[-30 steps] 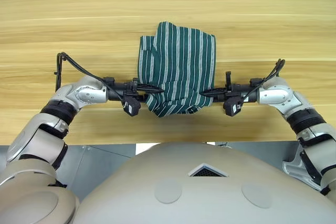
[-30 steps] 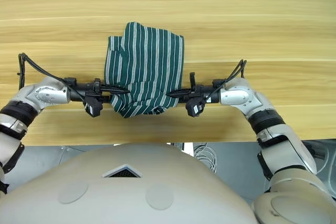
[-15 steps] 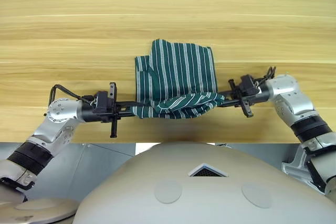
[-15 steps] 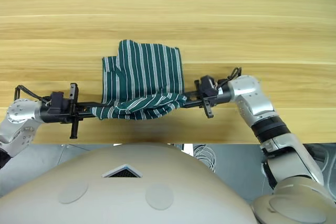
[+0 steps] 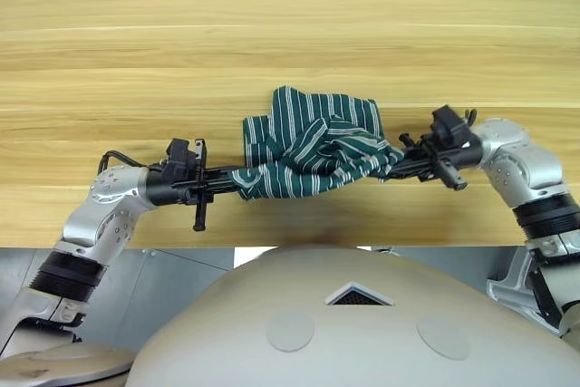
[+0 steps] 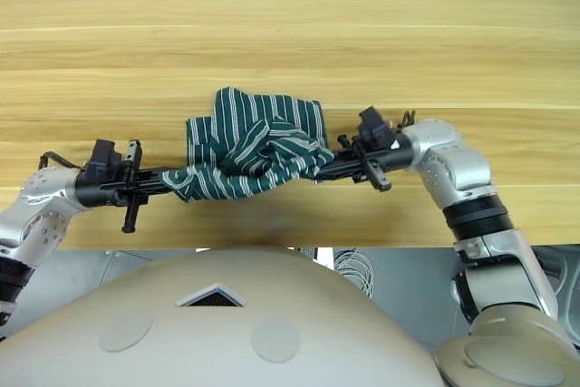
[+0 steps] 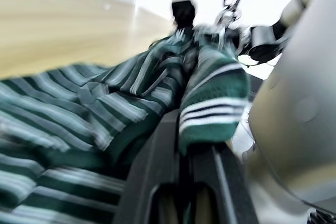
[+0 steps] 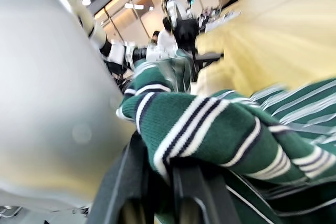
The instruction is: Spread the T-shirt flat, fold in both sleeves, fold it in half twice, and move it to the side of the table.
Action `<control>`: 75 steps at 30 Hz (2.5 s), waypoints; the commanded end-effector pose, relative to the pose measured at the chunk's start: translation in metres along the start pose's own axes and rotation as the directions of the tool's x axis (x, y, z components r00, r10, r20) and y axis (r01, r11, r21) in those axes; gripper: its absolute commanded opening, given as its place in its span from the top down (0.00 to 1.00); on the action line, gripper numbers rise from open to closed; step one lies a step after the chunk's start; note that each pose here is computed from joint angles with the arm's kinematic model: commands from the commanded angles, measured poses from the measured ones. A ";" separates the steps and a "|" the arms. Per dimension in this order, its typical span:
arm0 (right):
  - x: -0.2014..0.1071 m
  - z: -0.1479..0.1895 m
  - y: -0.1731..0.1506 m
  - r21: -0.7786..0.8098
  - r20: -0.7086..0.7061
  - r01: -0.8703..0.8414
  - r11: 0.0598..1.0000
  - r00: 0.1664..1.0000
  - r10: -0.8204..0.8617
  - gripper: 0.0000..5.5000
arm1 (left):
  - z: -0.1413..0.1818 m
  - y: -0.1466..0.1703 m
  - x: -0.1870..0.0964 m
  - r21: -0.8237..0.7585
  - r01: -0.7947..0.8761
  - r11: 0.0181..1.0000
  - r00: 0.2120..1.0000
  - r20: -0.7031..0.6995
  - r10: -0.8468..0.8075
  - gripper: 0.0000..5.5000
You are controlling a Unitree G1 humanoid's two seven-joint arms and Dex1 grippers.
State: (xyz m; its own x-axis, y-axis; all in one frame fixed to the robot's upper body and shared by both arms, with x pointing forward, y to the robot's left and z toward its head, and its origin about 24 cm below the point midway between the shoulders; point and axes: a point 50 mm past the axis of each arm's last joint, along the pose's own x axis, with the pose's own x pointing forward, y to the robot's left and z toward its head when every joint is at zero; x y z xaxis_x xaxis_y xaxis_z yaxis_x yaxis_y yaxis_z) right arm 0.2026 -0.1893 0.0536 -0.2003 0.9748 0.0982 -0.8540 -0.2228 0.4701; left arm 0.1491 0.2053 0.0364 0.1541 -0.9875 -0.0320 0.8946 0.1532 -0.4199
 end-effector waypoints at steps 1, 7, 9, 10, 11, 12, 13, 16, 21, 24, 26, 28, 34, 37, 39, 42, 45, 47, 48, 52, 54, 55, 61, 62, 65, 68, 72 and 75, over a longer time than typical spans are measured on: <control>-0.002 0.027 -0.012 -0.042 0.018 0.019 0.999 1.000 -0.019 0.96 | 0.011 0.026 0.000 0.007 -0.081 0.997 0.996 -0.046 0.081 1.00; 0.001 0.029 -0.029 -0.051 -0.042 0.081 0.995 0.996 -0.083 0.96 | 0.029 0.047 0.012 -0.040 -0.130 0.991 0.992 -0.010 0.129 1.00; 0.002 0.030 -0.030 -0.062 -0.051 0.075 0.995 0.996 -0.078 0.96 | 0.031 0.049 0.014 -0.040 -0.135 0.990 0.991 -0.006 0.134 1.00; 0.002 0.029 -0.030 -0.063 -0.054 0.073 0.995 0.996 -0.077 0.96 | 0.034 0.050 0.016 -0.038 -0.135 0.990 0.991 0.002 0.135 1.00; 0.002 0.028 -0.031 -0.061 -0.061 0.079 0.995 0.995 -0.083 0.96 | 0.037 0.051 0.018 -0.033 -0.136 0.990 0.991 0.008 0.136 1.00; 0.001 0.026 -0.032 -0.058 -0.067 0.088 0.994 0.994 -0.092 0.96 | 0.038 0.053 0.019 -0.028 -0.142 0.990 0.990 0.007 0.142 1.00; 0.000 0.024 -0.034 -0.047 -0.073 0.105 0.993 0.991 -0.108 0.96 | 0.036 0.055 0.021 -0.022 -0.148 0.989 0.989 -0.007 0.148 1.00; -0.010 0.018 -0.041 -0.021 -0.081 0.170 0.985 0.982 -0.172 0.96 | 0.022 0.059 0.018 -0.006 -0.189 0.982 0.980 -0.071 0.188 1.00; -0.036 0.013 -0.050 0.023 -0.088 0.278 0.960 0.957 -0.275 0.81 | 0.017 0.067 0.001 0.018 -0.242 0.970 0.968 -0.060 0.243 1.00; -0.040 0.015 -0.054 0.027 -0.063 0.301 0.953 0.952 -0.299 0.72 | 0.015 0.066 -0.002 0.030 -0.232 0.972 0.971 -0.055 0.234 1.00; -0.042 0.017 -0.055 0.032 -0.041 0.310 0.950 0.950 -0.309 0.65 | 0.015 0.066 -0.003 0.034 -0.232 0.972 0.972 -0.040 0.233 1.00; -0.044 0.017 -0.057 0.037 -0.037 0.320 0.947 0.947 -0.319 0.57 | 0.017 0.066 -0.003 0.041 -0.228 0.973 0.973 -0.013 0.228 1.00; -0.041 0.014 -0.061 0.038 -0.039 0.324 0.945 0.946 -0.323 0.35 | 0.021 0.065 0.001 0.068 -0.231 0.971 0.973 0.007 0.231 0.93; -0.041 0.014 -0.062 0.035 -0.036 0.326 0.945 0.945 -0.325 0.24 | 0.022 0.066 -0.001 0.079 -0.258 0.963 0.966 0.009 0.258 0.83; -0.040 0.015 -0.062 0.034 -0.034 0.324 0.945 0.946 -0.323 0.19 | 0.022 0.067 -0.001 0.090 -0.273 0.958 0.962 0.009 0.273 0.78; -0.037 0.014 -0.063 0.032 -0.038 0.314 0.949 0.949 -0.313 0.11 | 0.021 0.067 -0.001 0.106 -0.276 0.955 0.961 -0.001 0.278 0.71; -0.038 0.017 -0.063 0.014 -0.024 0.316 0.949 0.949 -0.315 0.03 | 0.027 0.069 -0.014 0.159 -0.321 0.934 0.946 0.012 0.323 0.64; -0.042 0.024 -0.063 -0.020 0.007 0.330 0.944 0.944 -0.330 0.02 | 0.036 0.069 -0.029 0.205 -0.369 0.906 0.929 0.044 0.368 0.57; -0.044 0.031 -0.063 -0.063 0.045 0.351 0.934 0.936 -0.348 0.02 | 0.044 0.068 -0.039 0.230 -0.408 0.884 0.913 0.079 0.400 0.54; -0.058 0.058 -0.056 -0.192 0.198 0.455 0.870 0.886 -0.420 0.02 | 0.072 0.059 -0.074 0.326 -0.544 0.773 0.839 0.232 0.492 0.43; -0.063 0.066 -0.050 -0.231 0.253 0.506 0.831 0.856 -0.451 0.02 | 0.085 0.048 -0.085 0.338 -0.607 0.719 0.789 0.364 0.495 0.43; -0.065 0.071 -0.047 -0.249 0.280 0.530 0.811 0.841 -0.464 0.02 | 0.091 0.042 -0.087 0.349 -0.641 0.684 0.758 0.427 0.492 0.46; -0.024 0.099 -0.020 -0.453 0.419 0.599 0.660 0.797 -0.436 0.24 | 0.114 0.013 -0.039 0.335 -0.862 0.380 0.491 0.734 0.469 0.67; -0.009 0.094 -0.023 -0.482 0.371 0.587 0.650 0.809 -0.455 0.26 | 0.114 0.013 -0.033 0.314 -0.897 0.312 0.435 0.755 0.490 0.69; 0.029 0.074 -0.033 -0.557 0.230 0.531 0.639 0.838 -0.496 0.37 | 0.109 0.016 -0.023 0.231 -0.952 0.201 0.305 0.780 0.546 0.74; 0.056 0.056 -0.037 -0.600 0.128 0.448 0.662 0.871 -0.474 0.48 | 0.107 0.015 -0.018 0.197 -0.961 0.194 0.272 0.790 0.550 0.74; 0.071 0.040 -0.043 -0.602 0.055 0.374 0.705 0.900 -0.431 0.60 | 0.104 0.017 -0.015 0.218 -0.958 0.186 0.286 0.783 0.552 0.74; 0.073 0.032 -0.048 -0.570 0.031 0.355 0.741 0.911 -0.412 0.69 | 0.102 0.018 -0.014 0.223 -0.958 0.180 0.287 0.784 0.551 0.74</control>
State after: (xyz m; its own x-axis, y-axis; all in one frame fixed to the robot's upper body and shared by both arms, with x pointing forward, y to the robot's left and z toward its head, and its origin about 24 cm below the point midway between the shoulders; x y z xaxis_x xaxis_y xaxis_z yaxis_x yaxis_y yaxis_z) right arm 0.2435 -0.1075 0.0710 0.2044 0.9772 -0.0570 -0.9721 0.1958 -0.1291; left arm 0.2046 0.2254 0.1243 0.8613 -0.1692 0.4790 0.1129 0.9831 0.1442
